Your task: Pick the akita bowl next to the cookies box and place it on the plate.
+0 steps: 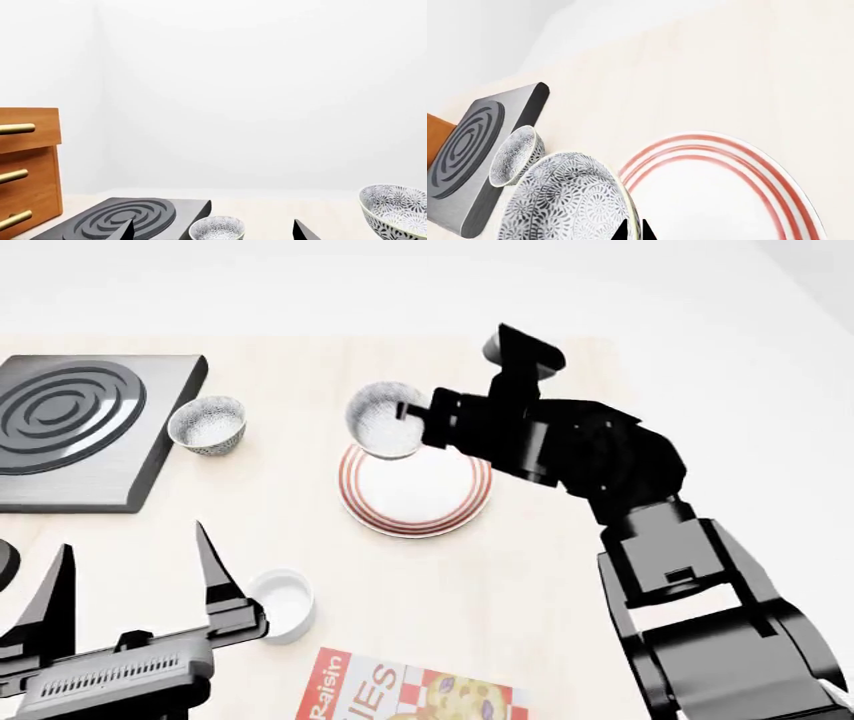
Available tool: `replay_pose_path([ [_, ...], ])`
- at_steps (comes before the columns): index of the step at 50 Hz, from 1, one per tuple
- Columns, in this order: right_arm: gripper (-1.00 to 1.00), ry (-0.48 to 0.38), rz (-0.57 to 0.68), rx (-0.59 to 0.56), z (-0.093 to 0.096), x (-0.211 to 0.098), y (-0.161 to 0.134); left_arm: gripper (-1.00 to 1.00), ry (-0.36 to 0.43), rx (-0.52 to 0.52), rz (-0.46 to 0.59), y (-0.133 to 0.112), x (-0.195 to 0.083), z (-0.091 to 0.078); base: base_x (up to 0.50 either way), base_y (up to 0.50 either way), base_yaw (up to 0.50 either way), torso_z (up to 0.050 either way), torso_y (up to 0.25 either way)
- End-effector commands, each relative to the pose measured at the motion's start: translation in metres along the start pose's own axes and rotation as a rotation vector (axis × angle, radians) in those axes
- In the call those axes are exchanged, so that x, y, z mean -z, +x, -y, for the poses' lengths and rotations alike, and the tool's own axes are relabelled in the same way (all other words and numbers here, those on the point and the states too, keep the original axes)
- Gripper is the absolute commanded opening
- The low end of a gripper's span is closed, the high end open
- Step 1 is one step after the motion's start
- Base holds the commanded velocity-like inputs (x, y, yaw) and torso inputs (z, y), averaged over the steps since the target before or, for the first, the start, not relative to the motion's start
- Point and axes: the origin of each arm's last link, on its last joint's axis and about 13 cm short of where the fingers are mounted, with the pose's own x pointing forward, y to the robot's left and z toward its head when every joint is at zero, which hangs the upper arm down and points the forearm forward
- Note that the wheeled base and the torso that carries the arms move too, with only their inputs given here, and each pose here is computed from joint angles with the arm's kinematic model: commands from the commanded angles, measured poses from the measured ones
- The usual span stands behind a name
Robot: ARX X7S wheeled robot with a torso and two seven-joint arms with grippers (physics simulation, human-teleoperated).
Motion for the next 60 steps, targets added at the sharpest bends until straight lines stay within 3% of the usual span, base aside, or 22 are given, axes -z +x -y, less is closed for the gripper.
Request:
replay_pose_path([
  [1,-1.0,-0.014,0.029,-0.003,0.001,0.0,0.005,1.0,0.021,-0.01,0.008,0.001,0.002,-0.001,0.0,0.0,0.0,0.0,0.0],
  [9,-1.0,-0.049,0.055,0.057,0.005,-0.001,0.007,1.0,0.02,-0.008,0.006,0.001,0.002,0.0,0.0,0.0,0.0,0.0,0.0],
  [21,-1.0,-0.073,0.024,0.038,0.003,0.006,0.009,1.0,0.018,-0.005,0.003,0.001,0.002,0.0,0.0,0.0,0.0,0.0,0.0],
  [39,-1.0,-0.068,0.018,0.1,0.017,0.014,0.018,1.0,0.017,-0.002,0.001,0.0,0.003,0.001,0.0,0.0,0.0,0.0,0.001],
  [50,-1.0,-0.064,-0.007,0.109,0.022,0.021,0.02,1.0,0.017,-0.001,0.0,-0.001,0.004,0.001,0.0,0.0,0.0,0.0,0.0],
  [60,-1.0,-0.111,-0.032,0.052,0.015,0.027,0.019,1.0,0.019,0.0,-0.003,-0.001,0.005,0.001,0.0,0.0,0.0,0.0,0.0],
])
